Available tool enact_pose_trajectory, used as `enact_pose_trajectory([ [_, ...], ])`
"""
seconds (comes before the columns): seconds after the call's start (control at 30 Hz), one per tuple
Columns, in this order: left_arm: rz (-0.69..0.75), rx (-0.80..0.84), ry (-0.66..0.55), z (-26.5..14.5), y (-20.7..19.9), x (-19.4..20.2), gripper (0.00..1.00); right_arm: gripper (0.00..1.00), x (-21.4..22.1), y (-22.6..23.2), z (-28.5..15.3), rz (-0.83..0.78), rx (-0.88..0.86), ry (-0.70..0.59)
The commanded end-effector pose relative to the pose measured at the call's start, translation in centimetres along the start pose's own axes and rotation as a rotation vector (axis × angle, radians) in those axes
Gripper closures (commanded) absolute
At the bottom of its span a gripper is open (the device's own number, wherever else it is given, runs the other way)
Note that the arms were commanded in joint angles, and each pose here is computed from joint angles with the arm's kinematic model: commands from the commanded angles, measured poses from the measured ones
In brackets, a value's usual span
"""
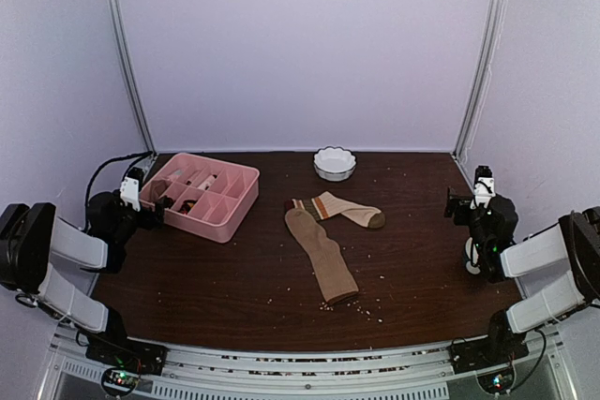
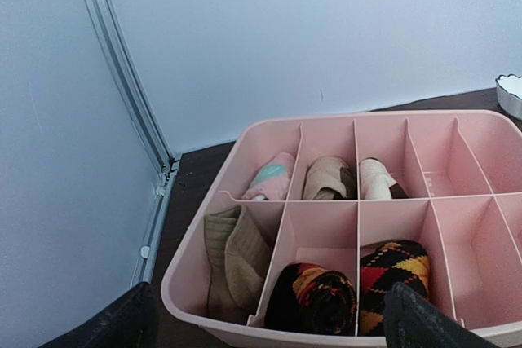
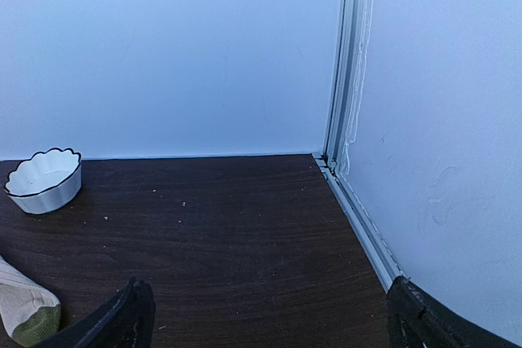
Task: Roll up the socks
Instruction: Roll the sock at the center of the board.
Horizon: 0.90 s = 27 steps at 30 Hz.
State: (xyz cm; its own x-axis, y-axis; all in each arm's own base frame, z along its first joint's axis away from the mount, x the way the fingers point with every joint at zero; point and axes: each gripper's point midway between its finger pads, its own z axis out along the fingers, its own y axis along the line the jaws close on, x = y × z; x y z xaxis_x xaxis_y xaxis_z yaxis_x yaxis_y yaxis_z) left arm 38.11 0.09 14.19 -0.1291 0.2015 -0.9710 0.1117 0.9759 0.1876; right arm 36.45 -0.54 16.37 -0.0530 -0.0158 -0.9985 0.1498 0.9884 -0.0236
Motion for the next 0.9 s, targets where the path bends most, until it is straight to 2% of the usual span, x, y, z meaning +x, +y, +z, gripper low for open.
enact_pose_trajectory([
  [0.0, 0.004, -0.035, -0.083, 0.3, 1.1, -2.4, 0.02, 0.0, -1.1, -0.7, 0.4, 0.02, 0.038, -0.033],
  [0.57, 0.007, -0.026, -0.087, 0.3, 1.1, -2.9, 0.02, 0.0, -1.1, -1.3, 0.5, 0.035, 0.072, -0.031],
  [0.63, 0.006, 0.002, -0.035, 1.0, 1.1, -4.0, 0.02, 0.0, -1.1, -2.9, 0.5, 0.056, 0.164, 0.004],
  [0.73, 0.038, 0.056, 0.082, 2.0, 1.3, -6.0, 0.02, 0.0, -3.6, -5.1, 1.3, 0.06, 0.319, 0.147],
  [0.77, 0.038, 0.071, 0.109, 2.0, 1.3, -6.5, 0.02, 0.0, -6.0, -4.8, 1.9, 0.054, 0.312, 0.166],
  [0.87, 0.062, 0.153, 0.175, 1.7, 0.7, -8.8, 0.02, 0.0, -7.9, -3.7, 2.4, 0.142, 0.255, 0.213],
])
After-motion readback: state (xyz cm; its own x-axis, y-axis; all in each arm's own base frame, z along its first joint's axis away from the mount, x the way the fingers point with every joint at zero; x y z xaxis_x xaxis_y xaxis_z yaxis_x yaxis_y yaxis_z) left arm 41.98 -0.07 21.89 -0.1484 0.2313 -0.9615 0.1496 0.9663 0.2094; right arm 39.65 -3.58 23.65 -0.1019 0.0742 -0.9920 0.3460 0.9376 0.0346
